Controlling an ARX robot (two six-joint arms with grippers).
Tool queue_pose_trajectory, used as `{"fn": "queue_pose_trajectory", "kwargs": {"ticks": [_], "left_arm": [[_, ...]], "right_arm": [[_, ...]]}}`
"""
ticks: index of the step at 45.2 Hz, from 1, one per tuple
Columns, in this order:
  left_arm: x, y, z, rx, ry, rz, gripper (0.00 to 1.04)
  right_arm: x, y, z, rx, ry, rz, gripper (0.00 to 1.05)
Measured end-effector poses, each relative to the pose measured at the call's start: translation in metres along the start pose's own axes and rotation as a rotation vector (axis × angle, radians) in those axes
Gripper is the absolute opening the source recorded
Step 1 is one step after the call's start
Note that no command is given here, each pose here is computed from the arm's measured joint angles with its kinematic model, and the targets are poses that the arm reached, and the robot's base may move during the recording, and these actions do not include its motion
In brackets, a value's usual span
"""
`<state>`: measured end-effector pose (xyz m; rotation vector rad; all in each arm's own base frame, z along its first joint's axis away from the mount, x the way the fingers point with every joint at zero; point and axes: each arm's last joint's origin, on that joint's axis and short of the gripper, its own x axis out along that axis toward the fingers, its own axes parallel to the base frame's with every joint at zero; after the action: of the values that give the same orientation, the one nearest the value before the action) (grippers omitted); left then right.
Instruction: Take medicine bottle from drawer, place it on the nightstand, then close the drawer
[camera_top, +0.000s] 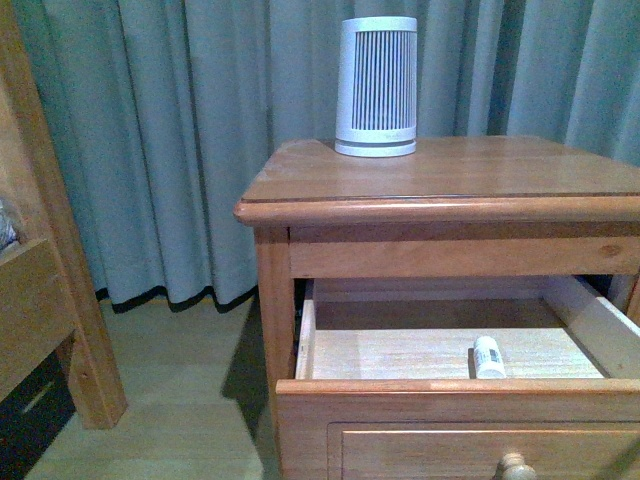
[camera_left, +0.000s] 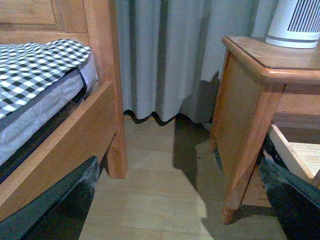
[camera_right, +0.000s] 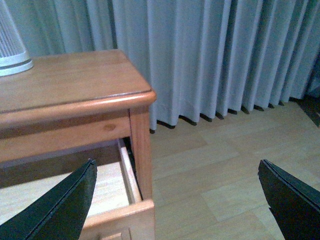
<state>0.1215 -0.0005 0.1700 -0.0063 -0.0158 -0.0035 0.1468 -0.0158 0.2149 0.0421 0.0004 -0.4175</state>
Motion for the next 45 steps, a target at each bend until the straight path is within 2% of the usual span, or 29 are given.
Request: {"fn": "queue_pose_trajectory", "kwargs": {"ticks": [5,11,17,27,45], "left_arm": [[0.0,0.0,0.0,0.0,0.0,0.0,0.98],[0.0,0.0,0.0,0.0,0.0,0.0,0.98],[0.0,0.0,0.0,0.0,0.0,0.0,0.98],[0.0,0.0,0.0,0.0,0.0,0.0,0.98],[0.0,0.0,0.0,0.0,0.0,0.0,0.98]], "right_arm": [[0.054,0.017,0.028,-0.011,0.107,0.002,0.98],[0.107,0.044,0.027,-0.04,0.254,0.038,0.98],[0.144,0.079,0.011,-0.05,0.401,0.104,0.98],[0.168,0.114,-0.018,-0.053,0.486,0.148,0.98],[0.195,0.146,-0.085,-0.089,0.639,0.137,0.98]]}}
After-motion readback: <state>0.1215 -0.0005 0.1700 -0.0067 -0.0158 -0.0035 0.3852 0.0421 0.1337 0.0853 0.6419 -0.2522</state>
